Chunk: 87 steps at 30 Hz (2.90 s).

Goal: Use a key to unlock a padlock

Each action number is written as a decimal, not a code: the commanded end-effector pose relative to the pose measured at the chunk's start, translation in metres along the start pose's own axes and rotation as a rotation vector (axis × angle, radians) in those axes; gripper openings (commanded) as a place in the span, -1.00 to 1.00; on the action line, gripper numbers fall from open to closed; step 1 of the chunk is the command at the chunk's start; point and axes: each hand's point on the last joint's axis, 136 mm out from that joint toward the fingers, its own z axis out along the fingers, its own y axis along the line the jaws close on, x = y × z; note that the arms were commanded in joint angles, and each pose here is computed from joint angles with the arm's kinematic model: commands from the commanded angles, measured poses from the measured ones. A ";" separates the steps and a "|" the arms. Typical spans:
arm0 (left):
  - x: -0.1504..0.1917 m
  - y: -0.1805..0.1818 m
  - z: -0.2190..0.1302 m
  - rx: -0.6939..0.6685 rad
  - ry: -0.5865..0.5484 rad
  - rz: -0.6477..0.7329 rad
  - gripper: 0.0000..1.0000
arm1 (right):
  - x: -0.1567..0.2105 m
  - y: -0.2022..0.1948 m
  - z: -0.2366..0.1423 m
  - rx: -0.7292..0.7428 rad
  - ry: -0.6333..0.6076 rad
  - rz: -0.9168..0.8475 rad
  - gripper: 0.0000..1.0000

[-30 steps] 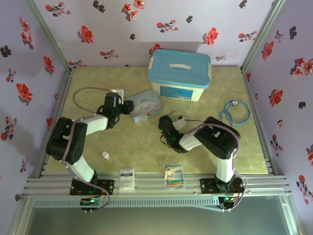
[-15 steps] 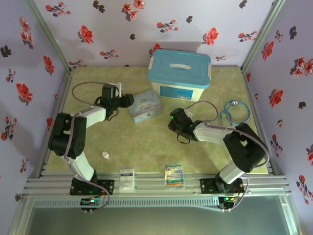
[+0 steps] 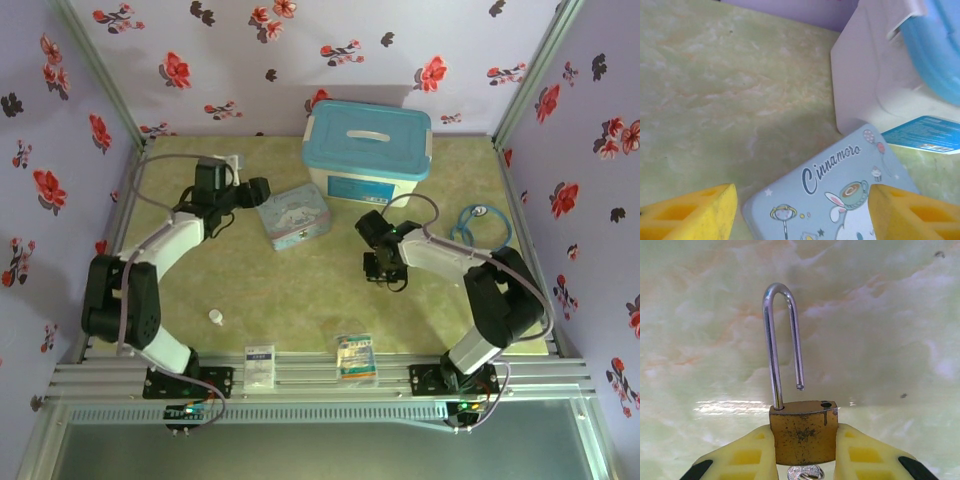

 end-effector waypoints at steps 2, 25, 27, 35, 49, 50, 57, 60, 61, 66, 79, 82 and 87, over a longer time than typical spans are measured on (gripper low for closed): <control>-0.010 -0.004 -0.038 -0.014 -0.041 0.023 0.44 | 0.009 -0.032 0.005 0.175 0.079 -0.084 -0.62; 0.044 0.030 -0.068 -0.090 0.021 -0.046 0.55 | 0.012 -0.046 0.020 0.189 0.100 -0.077 -0.31; 0.045 0.037 -0.073 -0.129 0.013 -0.041 0.58 | 0.013 -0.046 0.021 0.190 0.101 -0.079 -0.11; 0.045 0.106 -0.120 -0.403 -0.077 -0.118 0.83 | -0.037 -0.043 -0.024 0.135 -0.111 -0.035 0.24; 0.049 0.184 -0.119 -0.715 -0.283 0.122 0.99 | -0.130 -0.184 -0.083 0.310 -0.761 0.299 0.98; 0.049 0.185 -0.116 -0.710 -0.301 0.127 0.99 | -0.130 -0.188 -0.080 0.311 -0.803 0.289 0.98; 0.043 0.188 -0.086 -0.624 -0.336 0.163 0.99 | -0.135 -0.200 -0.070 0.280 -1.067 0.274 0.98; 0.042 0.190 -0.077 -0.615 -0.322 0.183 0.99 | -0.142 -0.197 -0.074 0.276 -1.118 0.232 0.98; 0.043 0.191 -0.074 -0.613 -0.322 0.188 0.99 | -0.142 -0.198 -0.069 0.278 -1.099 0.240 0.98; 0.049 0.194 -0.066 -0.607 -0.323 0.193 0.99 | -0.144 -0.189 -0.046 0.223 -1.107 0.188 0.98; 0.055 0.196 -0.066 -0.622 -0.358 0.207 0.99 | -0.150 -0.192 -0.039 0.175 -1.069 0.198 0.99; 0.055 0.196 -0.066 -0.621 -0.358 0.208 0.99 | -0.151 -0.192 -0.040 0.176 -1.072 0.199 0.99; 0.055 0.196 -0.067 -0.622 -0.359 0.209 1.00 | -0.153 -0.192 -0.036 0.158 -1.054 0.198 0.99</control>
